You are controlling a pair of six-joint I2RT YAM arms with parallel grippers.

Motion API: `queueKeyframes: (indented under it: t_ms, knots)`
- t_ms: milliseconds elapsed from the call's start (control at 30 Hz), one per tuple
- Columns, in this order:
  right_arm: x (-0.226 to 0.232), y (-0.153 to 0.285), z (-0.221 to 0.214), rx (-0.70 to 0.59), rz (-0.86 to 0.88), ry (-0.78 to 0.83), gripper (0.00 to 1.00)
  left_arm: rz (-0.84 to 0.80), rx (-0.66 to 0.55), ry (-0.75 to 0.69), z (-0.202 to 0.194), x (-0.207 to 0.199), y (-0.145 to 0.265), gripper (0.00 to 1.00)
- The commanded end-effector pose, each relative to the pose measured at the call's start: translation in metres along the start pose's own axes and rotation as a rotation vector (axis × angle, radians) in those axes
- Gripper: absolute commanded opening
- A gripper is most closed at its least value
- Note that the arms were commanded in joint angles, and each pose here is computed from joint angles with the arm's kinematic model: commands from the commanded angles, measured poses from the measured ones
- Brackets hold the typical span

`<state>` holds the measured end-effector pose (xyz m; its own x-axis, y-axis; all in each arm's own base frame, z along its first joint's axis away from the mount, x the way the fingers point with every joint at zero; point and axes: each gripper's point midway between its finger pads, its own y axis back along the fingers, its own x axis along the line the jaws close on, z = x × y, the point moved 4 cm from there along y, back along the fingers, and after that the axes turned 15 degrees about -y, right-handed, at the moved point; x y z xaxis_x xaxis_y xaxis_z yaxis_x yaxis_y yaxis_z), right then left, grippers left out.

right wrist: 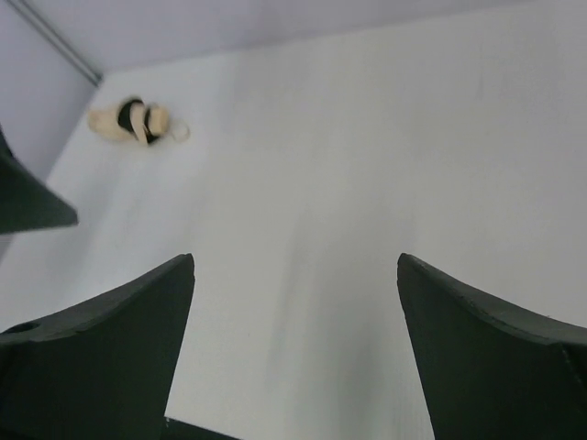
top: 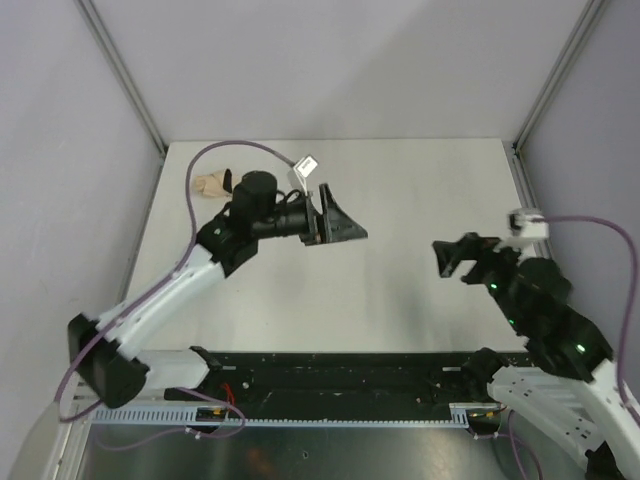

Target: Put away the umbrella

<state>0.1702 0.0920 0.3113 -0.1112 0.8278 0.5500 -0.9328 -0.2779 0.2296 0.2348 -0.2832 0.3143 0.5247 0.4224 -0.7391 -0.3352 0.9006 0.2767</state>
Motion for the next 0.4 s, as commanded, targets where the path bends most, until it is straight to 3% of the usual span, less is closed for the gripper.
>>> queueKeyframes:
  t_ms: [0, 200, 367]
  knots:
    - [-0.007, 0.049, 0.048, -0.188, 0.018, 0.026, 0.98, -0.181, -0.26, -0.565, 0.016, -0.095, 0.063, 0.99]
    - [-0.01, 0.091, 0.08, -0.36, 0.087, -0.017, 0.99, -0.16, -0.476, -0.824, 0.007, -0.117, 0.132, 0.99]
    - [-0.005, 0.096, 0.086, -0.371, 0.114, -0.033, 0.99, -0.07, -0.67, -0.932, 0.002, -0.118, 0.186, 0.99]
